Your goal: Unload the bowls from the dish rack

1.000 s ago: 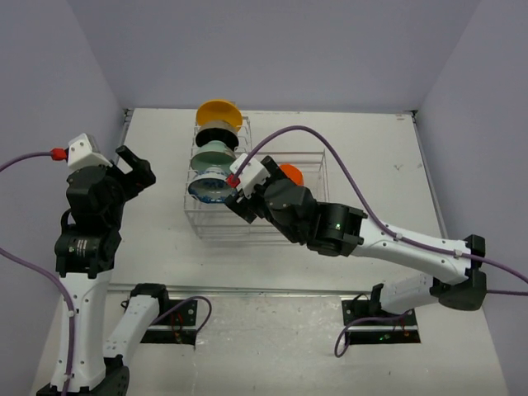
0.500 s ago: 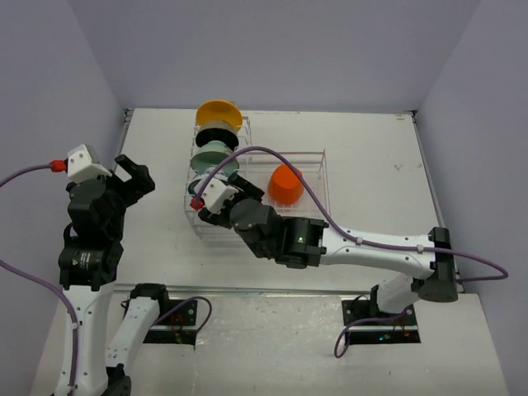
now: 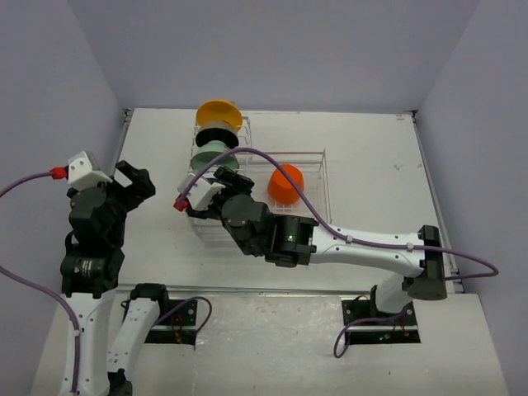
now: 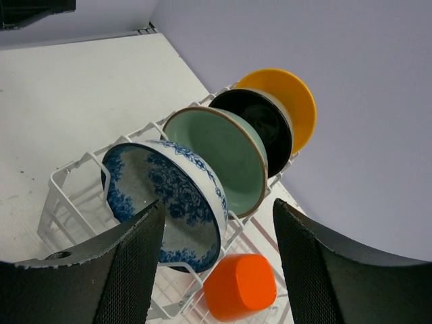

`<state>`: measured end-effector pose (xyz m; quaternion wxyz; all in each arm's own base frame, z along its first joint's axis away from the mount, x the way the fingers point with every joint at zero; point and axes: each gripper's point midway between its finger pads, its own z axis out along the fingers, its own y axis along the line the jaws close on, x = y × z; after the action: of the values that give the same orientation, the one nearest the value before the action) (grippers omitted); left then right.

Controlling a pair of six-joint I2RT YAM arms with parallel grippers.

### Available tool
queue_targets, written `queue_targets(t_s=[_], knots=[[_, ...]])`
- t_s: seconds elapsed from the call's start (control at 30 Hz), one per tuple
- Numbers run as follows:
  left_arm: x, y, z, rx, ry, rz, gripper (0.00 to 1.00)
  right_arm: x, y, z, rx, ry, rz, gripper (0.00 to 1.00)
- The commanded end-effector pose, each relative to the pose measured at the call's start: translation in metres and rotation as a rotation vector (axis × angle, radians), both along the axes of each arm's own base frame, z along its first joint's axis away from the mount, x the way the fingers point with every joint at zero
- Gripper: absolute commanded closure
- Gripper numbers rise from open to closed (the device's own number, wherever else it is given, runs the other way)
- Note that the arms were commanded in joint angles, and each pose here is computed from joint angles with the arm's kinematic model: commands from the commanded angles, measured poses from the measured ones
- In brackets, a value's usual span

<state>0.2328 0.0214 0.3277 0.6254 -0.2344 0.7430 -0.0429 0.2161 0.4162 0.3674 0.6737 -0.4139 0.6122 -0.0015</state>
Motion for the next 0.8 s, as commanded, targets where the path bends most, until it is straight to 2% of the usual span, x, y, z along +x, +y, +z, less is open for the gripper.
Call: queue_targets(t_s=[0.0,0.27,0.47,0.53,0.77], knots=[[0.002,-0.002,0.009,0.024,-0.039,-0.023,0.02,0.002,0.006,0.02,0.029,-0.042,-0.01,0.34],[-0.001,-0.001,0.017,0.041,-0.047,-0.025,0.01,0.002,0.015,0.011,0.014,-0.036,0.008,0.34],[-0.004,-0.001,0.016,0.043,-0.045,-0.027,0.01,0.015,0.012,0.001,0.005,-0.023,-0.008,0.36],[-0.004,-0.001,0.015,0.043,-0.045,-0.027,0.01,0.02,0.009,-0.003,0.001,-0.017,-0.016,0.4],[-0.003,0.0,0.015,0.05,-0.045,-0.02,0.01,0.038,0.0,-0.015,-0.014,-0.002,-0.04,0.4]])
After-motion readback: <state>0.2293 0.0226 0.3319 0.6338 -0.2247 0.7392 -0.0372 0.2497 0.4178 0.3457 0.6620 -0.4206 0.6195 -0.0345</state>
